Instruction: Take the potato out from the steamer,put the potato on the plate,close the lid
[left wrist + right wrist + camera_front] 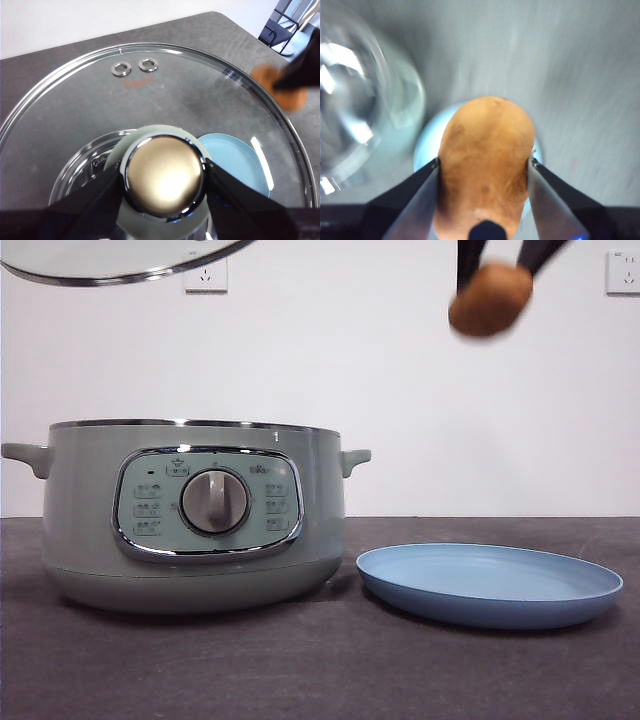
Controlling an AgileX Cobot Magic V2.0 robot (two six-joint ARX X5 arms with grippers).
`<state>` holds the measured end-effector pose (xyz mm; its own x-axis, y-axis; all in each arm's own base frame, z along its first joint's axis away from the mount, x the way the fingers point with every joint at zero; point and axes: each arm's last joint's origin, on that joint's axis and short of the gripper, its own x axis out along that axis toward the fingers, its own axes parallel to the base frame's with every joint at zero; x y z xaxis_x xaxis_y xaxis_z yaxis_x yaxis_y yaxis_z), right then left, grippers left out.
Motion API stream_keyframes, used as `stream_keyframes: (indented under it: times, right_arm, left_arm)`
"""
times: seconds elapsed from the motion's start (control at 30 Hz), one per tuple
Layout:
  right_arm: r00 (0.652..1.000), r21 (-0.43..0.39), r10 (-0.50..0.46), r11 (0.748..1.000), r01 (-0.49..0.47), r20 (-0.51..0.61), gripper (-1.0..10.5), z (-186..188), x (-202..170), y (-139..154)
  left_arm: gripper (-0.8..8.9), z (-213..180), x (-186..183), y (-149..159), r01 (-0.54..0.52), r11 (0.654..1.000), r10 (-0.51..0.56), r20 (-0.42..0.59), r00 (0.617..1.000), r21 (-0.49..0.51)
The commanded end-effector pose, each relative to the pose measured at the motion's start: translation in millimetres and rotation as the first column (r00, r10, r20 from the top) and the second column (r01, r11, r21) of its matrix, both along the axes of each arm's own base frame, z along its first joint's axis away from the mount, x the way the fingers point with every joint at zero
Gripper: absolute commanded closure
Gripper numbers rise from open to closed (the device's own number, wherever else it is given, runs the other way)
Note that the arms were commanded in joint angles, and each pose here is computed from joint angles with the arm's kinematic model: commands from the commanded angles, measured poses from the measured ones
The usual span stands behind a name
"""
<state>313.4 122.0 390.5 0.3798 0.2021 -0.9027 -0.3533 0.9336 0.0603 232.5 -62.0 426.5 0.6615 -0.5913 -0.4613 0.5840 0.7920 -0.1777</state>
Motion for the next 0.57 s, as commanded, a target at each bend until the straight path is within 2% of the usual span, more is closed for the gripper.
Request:
stream_keyframes:
  times: [0.03, 0.2, 0.57]
  right_arm:
    - [0.992, -0.049, 0.024, 0.998, -0.031, -0.128, 9.6, -42.3, 2.6, 9.0]
    - [0.983, -0.069, 0.039, 0.996, -0.053, -0.182, 9.6, -94.5, 5.0, 17.6]
    - [0.983, -0.063, 0.027, 0.997, -0.039, -0.180, 9.6, -192.0, -3.1, 16.7]
  left_arm:
    - [8.22, 6.3, 1.5, -4.6, 0.024, 0.999, -0.023, 0.046, 0.999, -0.025]
    - [8.22, 5.7, 3.5, -8.4, 0.037, 0.999, -0.036, 0.052, 0.998, -0.026]
    - [8.22, 5.0, 3.0, -8.1, 0.036, 0.999, -0.035, 0.042, 0.998, -0.024]
